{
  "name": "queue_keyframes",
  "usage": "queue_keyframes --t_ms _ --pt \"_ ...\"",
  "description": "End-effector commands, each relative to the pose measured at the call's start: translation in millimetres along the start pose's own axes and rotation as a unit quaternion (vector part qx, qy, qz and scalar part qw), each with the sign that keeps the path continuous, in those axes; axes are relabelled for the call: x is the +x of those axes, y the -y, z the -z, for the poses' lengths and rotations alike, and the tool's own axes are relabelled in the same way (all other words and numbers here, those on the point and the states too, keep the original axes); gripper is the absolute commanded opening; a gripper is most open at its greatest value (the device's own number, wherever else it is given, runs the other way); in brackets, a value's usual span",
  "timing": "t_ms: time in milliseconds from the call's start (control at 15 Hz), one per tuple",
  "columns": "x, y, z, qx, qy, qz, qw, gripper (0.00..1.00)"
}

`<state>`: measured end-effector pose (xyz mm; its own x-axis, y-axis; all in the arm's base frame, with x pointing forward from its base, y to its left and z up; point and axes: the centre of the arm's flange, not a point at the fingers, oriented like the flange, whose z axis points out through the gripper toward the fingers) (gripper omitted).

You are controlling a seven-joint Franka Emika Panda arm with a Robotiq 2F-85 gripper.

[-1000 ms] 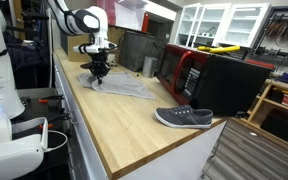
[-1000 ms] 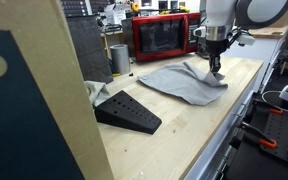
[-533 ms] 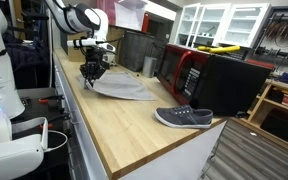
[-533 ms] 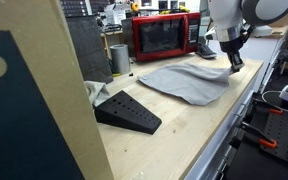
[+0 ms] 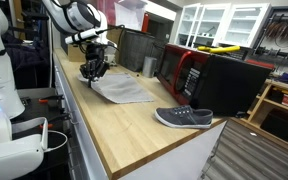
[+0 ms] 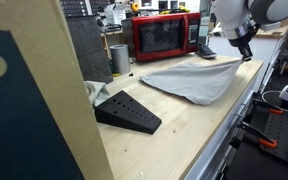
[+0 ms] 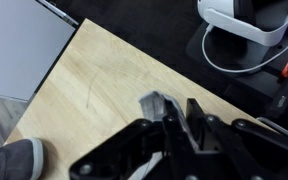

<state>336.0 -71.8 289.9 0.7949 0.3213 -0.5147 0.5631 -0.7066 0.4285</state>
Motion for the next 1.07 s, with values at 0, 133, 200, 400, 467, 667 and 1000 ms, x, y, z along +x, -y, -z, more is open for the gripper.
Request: queue_keyframes --t_ms 0,133,200,400,467,667,1000 --pt "-9 -7 8 -0.025 -0.001 -0.017 0.9995 0.51" --pt "-8 -10 17 -0.012 -0.027 -0.026 0.9992 0.66" --pt "-8 -11 22 0.0 -0.043 -0.03 0.9986 0.73" --pt "-3 -13 38 0.043 -0.105 -0.054 0.9921 0.95" --pt "2 -15 45 0.057 -0.131 -0.072 0.9871 0.99" --pt "25 -18 66 0.103 -0.199 -0.113 0.968 1.0" --pt "90 0 109 0.191 -0.316 -0.161 0.9153 1.0"
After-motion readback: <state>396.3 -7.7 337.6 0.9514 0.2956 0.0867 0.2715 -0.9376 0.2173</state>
